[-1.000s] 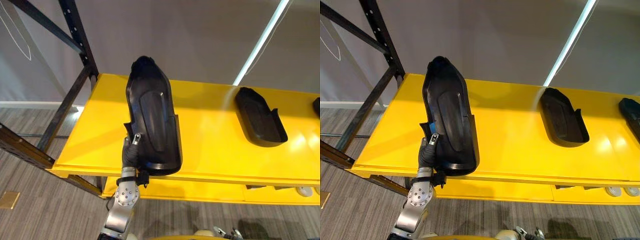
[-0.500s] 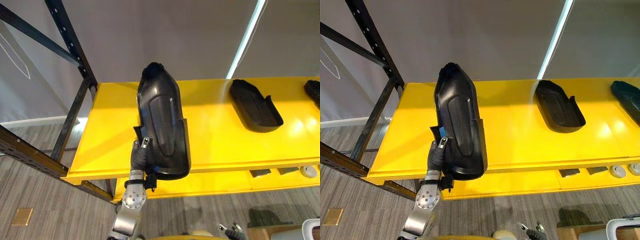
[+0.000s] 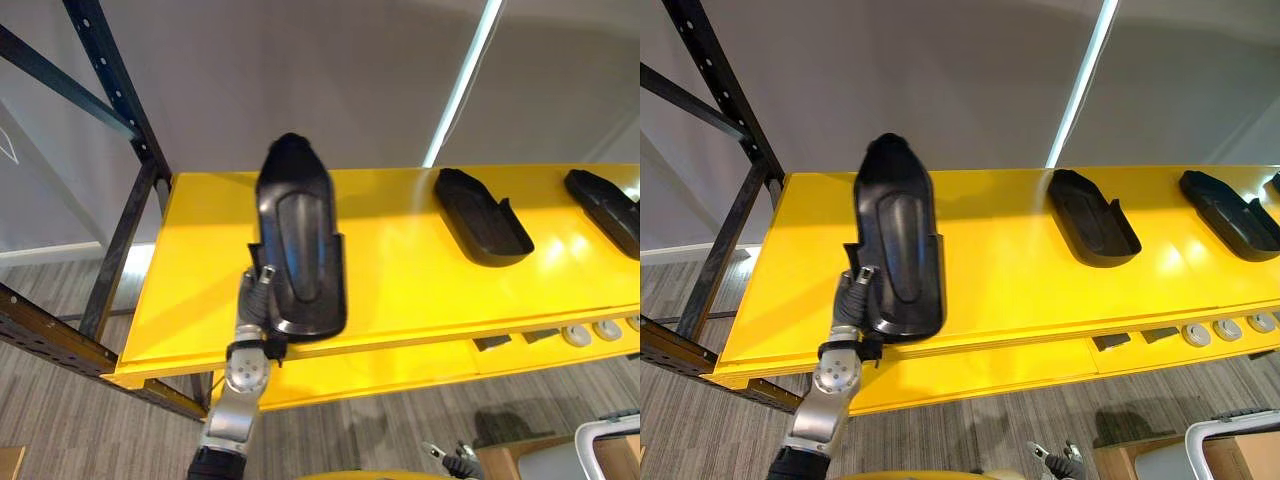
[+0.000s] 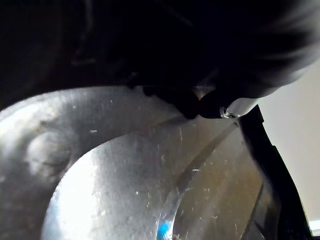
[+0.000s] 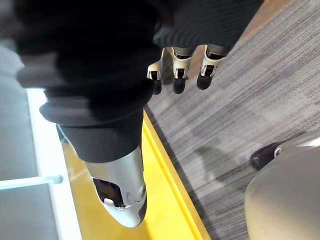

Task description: Walk over and take plastic housings, then place them on the shelf

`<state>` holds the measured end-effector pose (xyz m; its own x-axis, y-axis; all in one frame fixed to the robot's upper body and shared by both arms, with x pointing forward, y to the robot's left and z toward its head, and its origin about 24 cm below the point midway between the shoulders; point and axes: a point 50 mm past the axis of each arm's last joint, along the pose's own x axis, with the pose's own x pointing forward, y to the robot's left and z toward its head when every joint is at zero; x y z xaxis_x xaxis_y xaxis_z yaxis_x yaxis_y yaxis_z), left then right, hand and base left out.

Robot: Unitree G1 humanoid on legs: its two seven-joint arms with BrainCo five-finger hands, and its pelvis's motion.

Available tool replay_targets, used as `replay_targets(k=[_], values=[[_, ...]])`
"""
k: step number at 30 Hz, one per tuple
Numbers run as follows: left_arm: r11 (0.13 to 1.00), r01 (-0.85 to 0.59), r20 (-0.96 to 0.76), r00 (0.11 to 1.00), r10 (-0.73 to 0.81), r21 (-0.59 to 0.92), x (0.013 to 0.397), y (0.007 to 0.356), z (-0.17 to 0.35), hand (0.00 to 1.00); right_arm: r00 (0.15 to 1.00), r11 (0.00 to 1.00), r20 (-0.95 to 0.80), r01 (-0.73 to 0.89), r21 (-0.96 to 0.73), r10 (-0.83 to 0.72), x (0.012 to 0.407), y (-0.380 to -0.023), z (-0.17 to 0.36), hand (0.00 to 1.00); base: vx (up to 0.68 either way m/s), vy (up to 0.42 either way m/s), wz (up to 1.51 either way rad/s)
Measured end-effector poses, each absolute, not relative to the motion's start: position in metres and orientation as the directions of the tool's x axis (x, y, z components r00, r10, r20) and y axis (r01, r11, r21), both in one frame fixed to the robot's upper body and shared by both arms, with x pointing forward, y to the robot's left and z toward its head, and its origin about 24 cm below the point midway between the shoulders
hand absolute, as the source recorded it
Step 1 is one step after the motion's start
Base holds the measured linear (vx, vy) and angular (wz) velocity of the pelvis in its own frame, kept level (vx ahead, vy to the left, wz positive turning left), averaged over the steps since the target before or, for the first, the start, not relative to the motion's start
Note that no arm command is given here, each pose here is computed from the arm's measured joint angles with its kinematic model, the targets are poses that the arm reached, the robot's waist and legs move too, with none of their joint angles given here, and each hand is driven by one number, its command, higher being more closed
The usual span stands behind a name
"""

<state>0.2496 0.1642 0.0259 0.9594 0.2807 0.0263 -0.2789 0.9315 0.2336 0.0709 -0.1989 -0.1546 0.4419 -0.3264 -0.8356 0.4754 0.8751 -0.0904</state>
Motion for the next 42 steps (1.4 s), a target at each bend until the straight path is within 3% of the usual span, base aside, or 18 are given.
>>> replay_targets(k=[19,20,30,42], values=[[0.884,-0.397,-0.09,0.899,0.429,0.247,0.292,0.199,0.018,1.0,0.386,0.887,-0.866,0.444,-0.127,-0.317,0.058,-0.204,-0.159,0.0,-0.09,-0.017,-0.05],[0.884,-0.397,-0.088,0.9,0.428,0.246,0.295,0.198,0.02,0.0,0.387,0.889,-0.868,0.441,-0.124,-0.313,0.059,-0.204,-0.159,0.0,0.08,0.019,-0.09],[0.878,-0.414,-0.06,0.896,0.439,0.24,0.321,0.198,0.038,0.0,0.397,0.894,-0.864,0.431,-0.123,-0.31,0.063,-0.207,-0.159,0.0,0.05,-0.003,-0.06],[0.853,-0.483,-0.054,0.863,0.502,0.198,0.322,0.201,0.042,0.0,0.4,0.894,-0.864,0.434,-0.116,-0.306,0.065,-0.204,-0.159,0.0,-0.06,0.001,0.0]])
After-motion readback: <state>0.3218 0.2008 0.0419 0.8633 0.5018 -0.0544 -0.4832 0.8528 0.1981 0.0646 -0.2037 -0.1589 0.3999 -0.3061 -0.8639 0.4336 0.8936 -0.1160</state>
